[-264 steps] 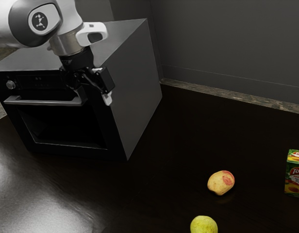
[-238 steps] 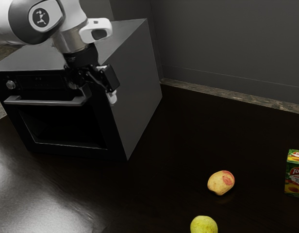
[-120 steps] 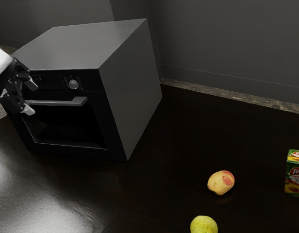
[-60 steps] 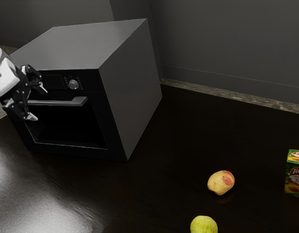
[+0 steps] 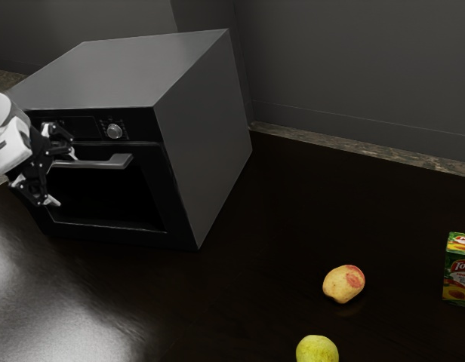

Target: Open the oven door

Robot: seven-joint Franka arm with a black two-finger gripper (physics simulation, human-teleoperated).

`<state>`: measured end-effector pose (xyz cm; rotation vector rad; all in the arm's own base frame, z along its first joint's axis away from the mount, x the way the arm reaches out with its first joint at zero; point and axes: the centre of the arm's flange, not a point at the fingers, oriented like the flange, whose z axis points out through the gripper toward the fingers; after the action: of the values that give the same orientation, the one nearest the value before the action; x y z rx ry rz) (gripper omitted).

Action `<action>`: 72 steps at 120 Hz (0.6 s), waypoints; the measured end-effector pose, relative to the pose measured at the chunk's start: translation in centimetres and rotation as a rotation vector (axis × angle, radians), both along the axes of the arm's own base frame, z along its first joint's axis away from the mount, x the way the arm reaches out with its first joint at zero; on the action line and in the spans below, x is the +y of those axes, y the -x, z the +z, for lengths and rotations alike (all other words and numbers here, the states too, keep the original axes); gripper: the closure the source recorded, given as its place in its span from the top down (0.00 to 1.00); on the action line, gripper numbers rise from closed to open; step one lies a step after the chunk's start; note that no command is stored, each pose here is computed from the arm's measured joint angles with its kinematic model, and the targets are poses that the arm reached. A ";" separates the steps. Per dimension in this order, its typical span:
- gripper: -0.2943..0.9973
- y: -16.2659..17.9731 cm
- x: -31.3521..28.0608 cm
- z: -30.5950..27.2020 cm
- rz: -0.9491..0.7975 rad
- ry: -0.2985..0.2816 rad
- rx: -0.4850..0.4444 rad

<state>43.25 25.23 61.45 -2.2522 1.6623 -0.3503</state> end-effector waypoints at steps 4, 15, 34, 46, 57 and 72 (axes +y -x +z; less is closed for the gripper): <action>0.76 0.9 -0.2 0.0 -0.009 0.009 -0.010; 0.74 7.0 -2.2 1.6 -0.062 0.049 -0.102; 0.76 17.1 -13.2 1.2 -0.240 -0.083 -0.194; 0.77 21.3 -13.6 10.5 -0.185 -0.107 -0.365; 0.77 12.3 -14.3 24.5 -0.088 -0.037 -0.399; 0.77 -7.5 -16.4 18.5 0.104 0.124 -0.091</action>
<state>50.71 8.85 79.99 -2.3632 1.5097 -0.5343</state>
